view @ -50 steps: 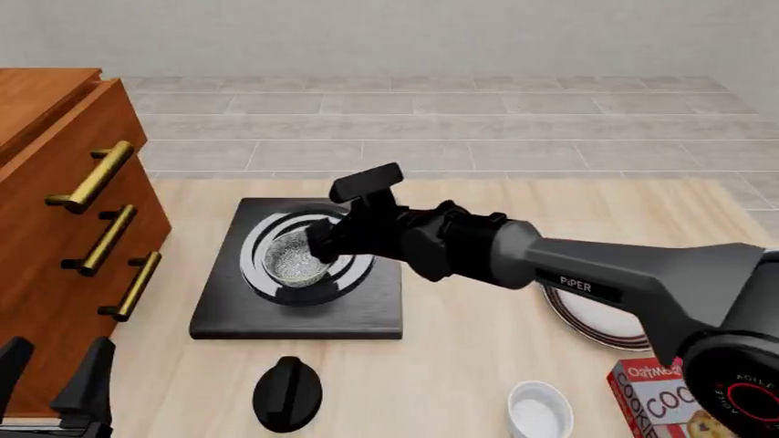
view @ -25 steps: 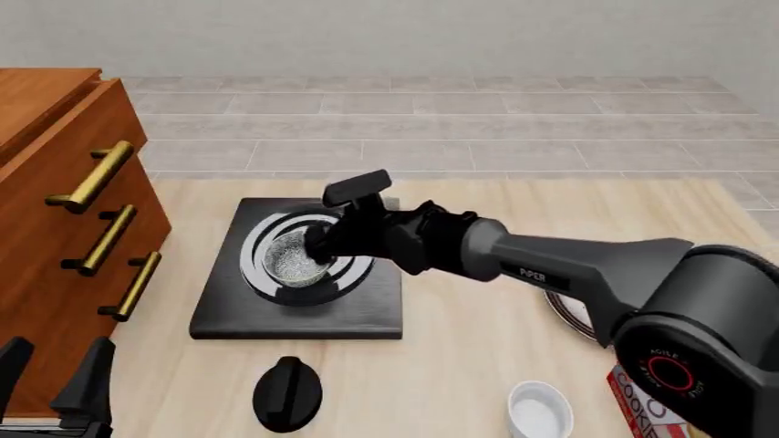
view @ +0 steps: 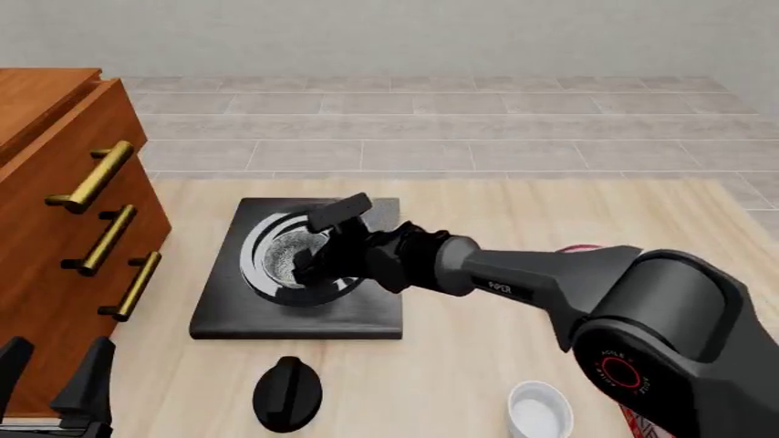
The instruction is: Pick the akita bowl on the stove and place it on the plate.
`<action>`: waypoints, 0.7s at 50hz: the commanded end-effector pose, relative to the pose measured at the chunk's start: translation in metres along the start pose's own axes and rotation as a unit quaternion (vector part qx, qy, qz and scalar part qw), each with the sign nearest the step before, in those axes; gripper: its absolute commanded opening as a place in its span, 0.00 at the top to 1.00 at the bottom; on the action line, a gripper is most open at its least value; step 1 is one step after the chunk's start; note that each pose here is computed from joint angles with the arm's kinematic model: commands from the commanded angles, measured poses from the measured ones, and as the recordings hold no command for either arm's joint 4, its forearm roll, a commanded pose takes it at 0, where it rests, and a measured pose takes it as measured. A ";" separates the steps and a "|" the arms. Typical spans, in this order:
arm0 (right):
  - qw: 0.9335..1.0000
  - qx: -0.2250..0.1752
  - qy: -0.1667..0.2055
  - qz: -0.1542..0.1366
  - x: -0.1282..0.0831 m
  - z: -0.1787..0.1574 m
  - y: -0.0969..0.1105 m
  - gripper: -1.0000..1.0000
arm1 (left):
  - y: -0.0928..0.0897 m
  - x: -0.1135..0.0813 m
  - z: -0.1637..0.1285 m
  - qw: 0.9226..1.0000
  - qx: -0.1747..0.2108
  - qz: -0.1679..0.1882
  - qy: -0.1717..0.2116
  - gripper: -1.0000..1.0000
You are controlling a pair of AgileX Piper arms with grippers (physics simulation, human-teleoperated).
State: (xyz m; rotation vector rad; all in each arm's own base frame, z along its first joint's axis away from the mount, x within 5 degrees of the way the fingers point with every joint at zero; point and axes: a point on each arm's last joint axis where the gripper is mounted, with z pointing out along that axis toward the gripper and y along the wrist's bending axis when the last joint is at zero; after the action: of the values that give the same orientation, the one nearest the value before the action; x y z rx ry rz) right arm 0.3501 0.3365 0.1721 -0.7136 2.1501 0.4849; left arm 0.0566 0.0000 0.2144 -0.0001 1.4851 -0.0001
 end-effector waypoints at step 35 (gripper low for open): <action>0.993 0.009 -0.112 0.025 -0.016 -0.105 -0.021 1.00 | 0.000 0.000 0.000 1.000 0.000 0.000 0.000 0.00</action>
State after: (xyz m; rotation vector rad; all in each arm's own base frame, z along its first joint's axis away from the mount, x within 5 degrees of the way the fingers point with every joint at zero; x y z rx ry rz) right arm 0.3259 0.2934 0.2221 -0.6498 2.0096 0.5114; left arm 0.0566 0.0000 0.2144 0.0000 1.4851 -0.0001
